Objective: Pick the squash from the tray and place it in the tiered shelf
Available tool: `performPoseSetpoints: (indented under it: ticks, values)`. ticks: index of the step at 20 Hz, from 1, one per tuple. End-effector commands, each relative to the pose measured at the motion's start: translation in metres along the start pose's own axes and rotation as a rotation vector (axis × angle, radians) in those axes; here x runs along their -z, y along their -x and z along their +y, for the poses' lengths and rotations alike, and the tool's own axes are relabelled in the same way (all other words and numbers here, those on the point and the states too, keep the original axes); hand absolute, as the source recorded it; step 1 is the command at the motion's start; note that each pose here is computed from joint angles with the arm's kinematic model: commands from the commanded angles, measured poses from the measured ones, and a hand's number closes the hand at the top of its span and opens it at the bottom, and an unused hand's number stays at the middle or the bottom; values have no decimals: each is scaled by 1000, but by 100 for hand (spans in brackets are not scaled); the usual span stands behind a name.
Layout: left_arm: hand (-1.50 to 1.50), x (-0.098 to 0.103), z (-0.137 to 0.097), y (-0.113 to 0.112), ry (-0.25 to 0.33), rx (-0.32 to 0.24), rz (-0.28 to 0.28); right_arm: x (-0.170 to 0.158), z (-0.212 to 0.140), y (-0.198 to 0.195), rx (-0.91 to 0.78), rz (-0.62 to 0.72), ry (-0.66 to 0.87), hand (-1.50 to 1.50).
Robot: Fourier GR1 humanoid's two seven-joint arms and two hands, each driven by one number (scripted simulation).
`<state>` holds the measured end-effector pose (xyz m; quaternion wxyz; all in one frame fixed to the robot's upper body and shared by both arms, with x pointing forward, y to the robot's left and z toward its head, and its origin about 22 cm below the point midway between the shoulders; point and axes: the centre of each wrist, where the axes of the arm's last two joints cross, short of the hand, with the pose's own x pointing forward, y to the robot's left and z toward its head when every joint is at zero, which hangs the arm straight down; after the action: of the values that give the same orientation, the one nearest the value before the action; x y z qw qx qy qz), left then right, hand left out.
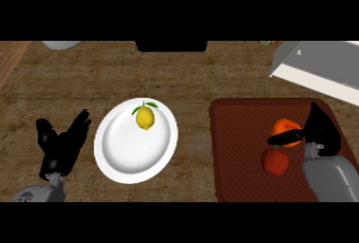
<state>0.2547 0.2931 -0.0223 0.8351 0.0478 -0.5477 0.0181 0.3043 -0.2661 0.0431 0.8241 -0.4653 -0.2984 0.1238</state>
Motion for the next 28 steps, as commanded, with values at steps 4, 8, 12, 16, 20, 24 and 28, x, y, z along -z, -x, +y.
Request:
performPoseSetpoints:
  ticks: [4, 8, 12, 16, 20, 24, 28]
  values:
    - [0, -1, -5, 2, -1, 3, 41, 11, 24, -1, 42, 8, 23, -150]
    - [0, -12, 9, 19, 16, -14, 50, 30, 42, 14, 32, -11, -28, -150]
    - [0, -18, 10, 6, 29, -7, 50, 30, 36, 9, -170, -112, -186, 150]
    - [0, -5, 5, 14, 1, 0, 47, 25, 45, 17, -67, -149, -151, 150]
    - [0, 1, 9, 16, 1, -14, 51, -6, 57, -21, -18, -227, -111, 150]
    - [0, -5, 24, 6, -8, -6, 56, -20, 42, -23, -27, -377, -41, 150]
    - [0, -8, -10, 28, 1, -15, 39, -3, 24, -28, -42, -600, -122, 150]
